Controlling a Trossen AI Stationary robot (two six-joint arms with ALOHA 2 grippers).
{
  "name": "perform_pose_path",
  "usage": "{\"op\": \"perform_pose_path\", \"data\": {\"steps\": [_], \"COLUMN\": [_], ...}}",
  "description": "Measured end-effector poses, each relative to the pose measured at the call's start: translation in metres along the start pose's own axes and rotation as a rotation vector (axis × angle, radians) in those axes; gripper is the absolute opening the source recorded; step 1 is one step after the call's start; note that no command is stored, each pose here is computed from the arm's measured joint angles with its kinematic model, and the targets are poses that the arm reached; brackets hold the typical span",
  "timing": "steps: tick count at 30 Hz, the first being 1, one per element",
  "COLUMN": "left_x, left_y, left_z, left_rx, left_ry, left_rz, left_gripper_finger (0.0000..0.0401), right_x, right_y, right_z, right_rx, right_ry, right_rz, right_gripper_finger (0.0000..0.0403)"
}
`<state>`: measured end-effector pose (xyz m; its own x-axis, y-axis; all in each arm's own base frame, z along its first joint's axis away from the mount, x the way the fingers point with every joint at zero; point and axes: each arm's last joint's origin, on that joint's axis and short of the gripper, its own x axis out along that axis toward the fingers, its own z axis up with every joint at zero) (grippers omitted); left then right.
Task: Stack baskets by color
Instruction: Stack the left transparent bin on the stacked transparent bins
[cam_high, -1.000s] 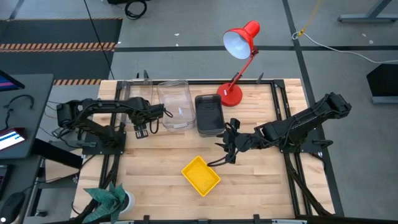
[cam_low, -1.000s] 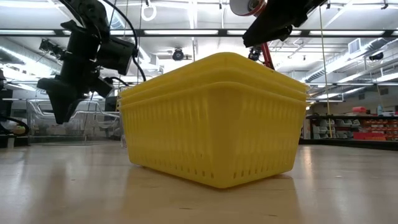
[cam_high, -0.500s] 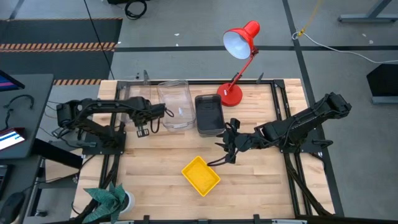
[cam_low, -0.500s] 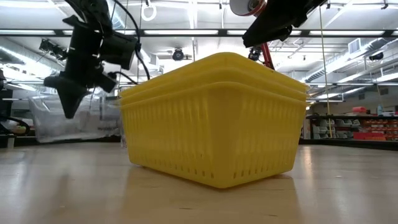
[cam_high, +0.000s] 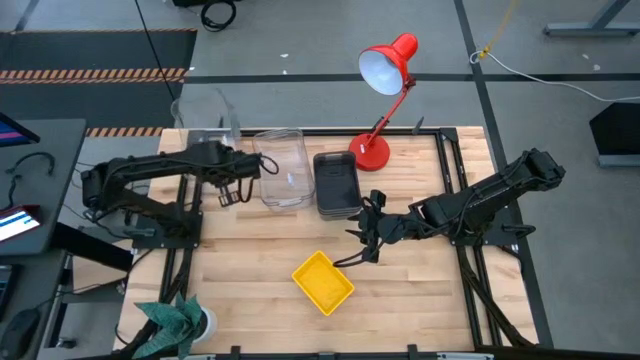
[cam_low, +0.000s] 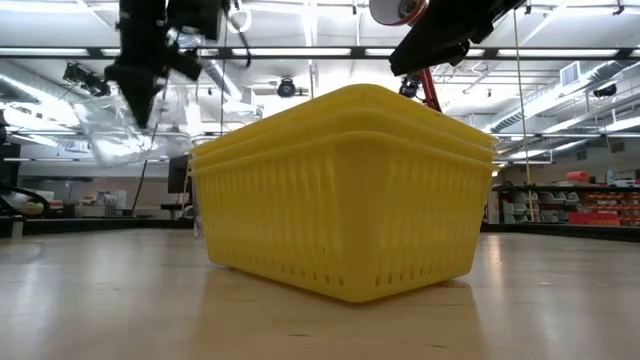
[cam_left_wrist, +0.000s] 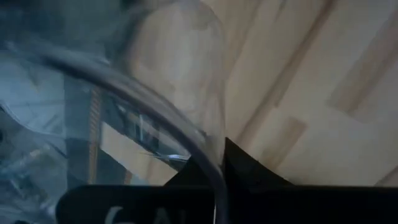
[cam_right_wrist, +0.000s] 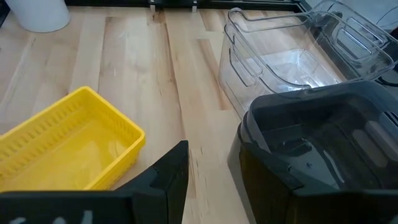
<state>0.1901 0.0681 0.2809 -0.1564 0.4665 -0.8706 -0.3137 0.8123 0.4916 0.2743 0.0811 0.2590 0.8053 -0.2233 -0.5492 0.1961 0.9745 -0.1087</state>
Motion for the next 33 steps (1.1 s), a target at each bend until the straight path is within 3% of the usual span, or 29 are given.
{"op": "perform_pose_path", "data": {"steps": [6,14,18,26,33], "left_x": [-0.045,-0.087,-0.104,-0.121,-0.103], "left_y": [0.010,0.014,0.006,-0.020,-0.046], "left_z": [0.008,0.015,0.032,0.083,0.116], "left_rx": [-0.056,-0.114,-0.083,0.047,0.123], "left_ry": [-0.196,-0.345,-0.388,-0.382,-0.236], "left_rz": [0.009,-0.146,-0.203,-0.254,-0.270], "left_gripper_finger": [0.0006,0.0006,0.0006,0.0006,0.0006], "right_x": [0.000,0.000,0.001,0.002,0.002], "right_y": [0.000,0.000,-0.002,-0.004,-0.004], "right_z": [0.000,0.000,0.002,0.003,0.002], "right_rx": [0.001,0.002,0.006,-0.007,-0.017], "right_ry": [-0.002,-0.002,-0.009,-0.019,-0.013], "right_rz": [0.000,0.000,-0.006,-0.010,-0.007], "right_gripper_finger": [0.0148,0.0148,0.0148,0.0148,0.0148]}}
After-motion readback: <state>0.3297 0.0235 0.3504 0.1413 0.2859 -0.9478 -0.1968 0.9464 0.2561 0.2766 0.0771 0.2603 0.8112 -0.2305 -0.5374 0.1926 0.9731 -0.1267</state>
